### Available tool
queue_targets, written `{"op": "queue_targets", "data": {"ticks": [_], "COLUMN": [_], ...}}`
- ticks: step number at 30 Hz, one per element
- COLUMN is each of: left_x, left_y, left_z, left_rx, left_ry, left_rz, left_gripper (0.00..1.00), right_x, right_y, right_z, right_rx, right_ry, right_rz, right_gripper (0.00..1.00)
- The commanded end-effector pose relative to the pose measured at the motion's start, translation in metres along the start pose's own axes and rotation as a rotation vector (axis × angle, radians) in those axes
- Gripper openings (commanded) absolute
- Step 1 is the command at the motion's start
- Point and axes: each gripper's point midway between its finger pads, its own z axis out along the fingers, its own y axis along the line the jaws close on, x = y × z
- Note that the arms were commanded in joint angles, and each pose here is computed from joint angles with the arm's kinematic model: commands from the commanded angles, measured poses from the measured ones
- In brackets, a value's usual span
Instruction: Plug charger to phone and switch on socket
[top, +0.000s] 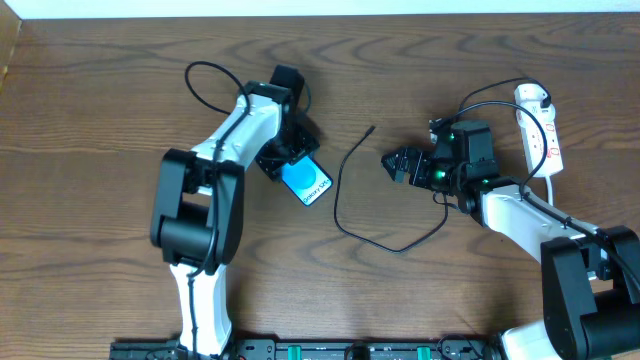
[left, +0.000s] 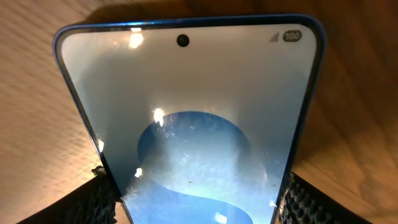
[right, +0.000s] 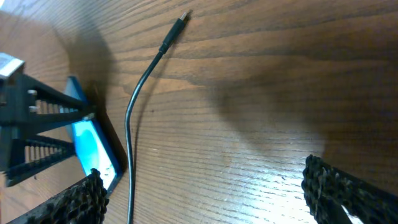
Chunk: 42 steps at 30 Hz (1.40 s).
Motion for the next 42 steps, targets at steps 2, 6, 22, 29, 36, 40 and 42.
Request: {"op": "queue_targets", "data": {"ticks": [2,6,22,29,36,40,42], "left_x": [-0.006,0.0,-0.006,-0.002,0.001,0.002,0.003], "left_y": [-0.01,-0.003,0.013,0.027,0.036,0.041,0.043], "left_z": [-0.049,-0.051,-0.045,-0.019,0.004,0.021,0.028], "left_rx": [0.093,0.068,-0.003,-0.068,-0.116,-0.148,-0.163], "left_ry": [-0.081,-0.062,-0.095,-0.064,-0.029,-0.005,0.006], "left_rz": [0.026,0.022,0.013,0.009,0.004,0.001,-0.001], "left_gripper": [0.69,0.69,0.69,0.69,0.69,0.69,0.69], "right_x": [-0.002,-0.002,-0.001,0.003,0.01,0.015,0.017], "right_y": [0.001,0.001,0.001,-0.001,-0.001,0.004,0.007], "right_z": [0.001,0.001,0.001,0.001,0.002,0.004,0.005], "right_rx": [0.002,0.002,0.003,0.012,0.02,0.013,0.01], "right_ry": [-0.005,-0.005,-0.001,0.013,0.039,0.051,0.056], "right_rz": [-0.014,-0.014,0.002,0.01,0.027,0.015,0.009], "right_gripper": [0.99,0.99,0.99,0.99,0.99,0.99,0.99]}}
